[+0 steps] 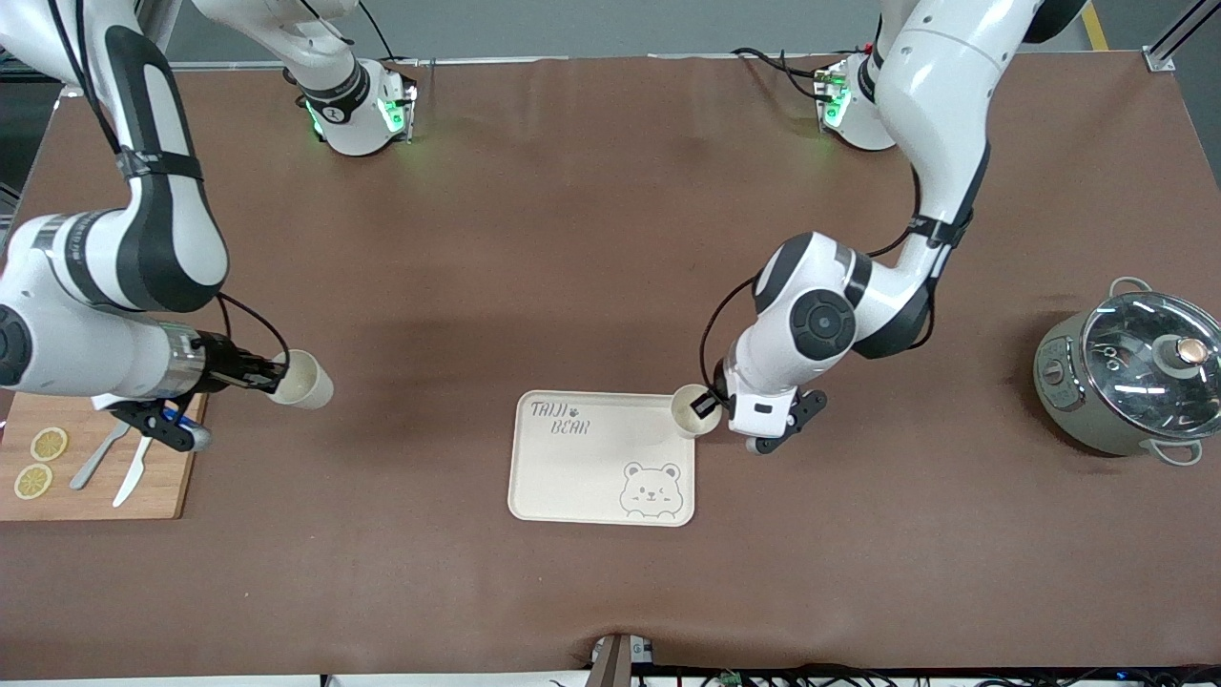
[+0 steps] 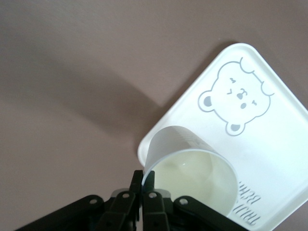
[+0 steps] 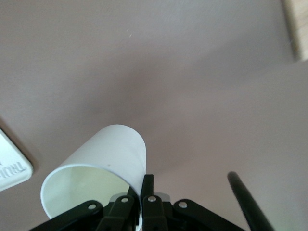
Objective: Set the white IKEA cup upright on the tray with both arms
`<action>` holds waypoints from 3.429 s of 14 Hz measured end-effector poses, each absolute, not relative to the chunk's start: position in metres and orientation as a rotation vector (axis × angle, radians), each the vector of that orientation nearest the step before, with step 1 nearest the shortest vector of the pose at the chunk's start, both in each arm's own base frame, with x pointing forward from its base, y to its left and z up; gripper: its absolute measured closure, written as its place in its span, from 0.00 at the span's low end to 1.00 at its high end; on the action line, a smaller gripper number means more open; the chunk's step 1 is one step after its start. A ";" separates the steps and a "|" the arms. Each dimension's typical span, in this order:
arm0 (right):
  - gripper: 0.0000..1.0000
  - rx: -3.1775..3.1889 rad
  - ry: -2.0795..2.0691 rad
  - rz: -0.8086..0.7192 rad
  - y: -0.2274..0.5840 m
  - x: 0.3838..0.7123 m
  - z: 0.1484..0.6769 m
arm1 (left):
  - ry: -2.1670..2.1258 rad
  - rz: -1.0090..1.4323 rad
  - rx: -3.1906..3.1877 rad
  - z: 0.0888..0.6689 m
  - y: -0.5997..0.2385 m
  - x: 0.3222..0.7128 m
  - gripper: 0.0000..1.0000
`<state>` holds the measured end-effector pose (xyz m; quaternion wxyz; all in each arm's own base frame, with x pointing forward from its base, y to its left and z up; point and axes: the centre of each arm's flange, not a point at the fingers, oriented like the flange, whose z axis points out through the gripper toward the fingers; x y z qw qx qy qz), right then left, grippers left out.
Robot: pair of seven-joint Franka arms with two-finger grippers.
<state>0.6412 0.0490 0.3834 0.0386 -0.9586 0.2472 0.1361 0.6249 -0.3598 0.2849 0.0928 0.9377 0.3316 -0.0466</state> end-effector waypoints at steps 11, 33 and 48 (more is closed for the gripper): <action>0.96 -2.695 1.224 0.495 0.189 0.663 0.294 | 1.032 -0.061 2.692 0.241 -0.381 0.629 0.72; 0.60 -2.560 1.475 0.297 0.354 0.627 0.222 | 0.996 0.061 2.766 0.537 -0.156 0.653 0.00; 0.00 -2.471 1.516 0.261 0.292 0.671 0.387 | 0.614 0.089 3.081 0.625 -0.013 0.599 0.00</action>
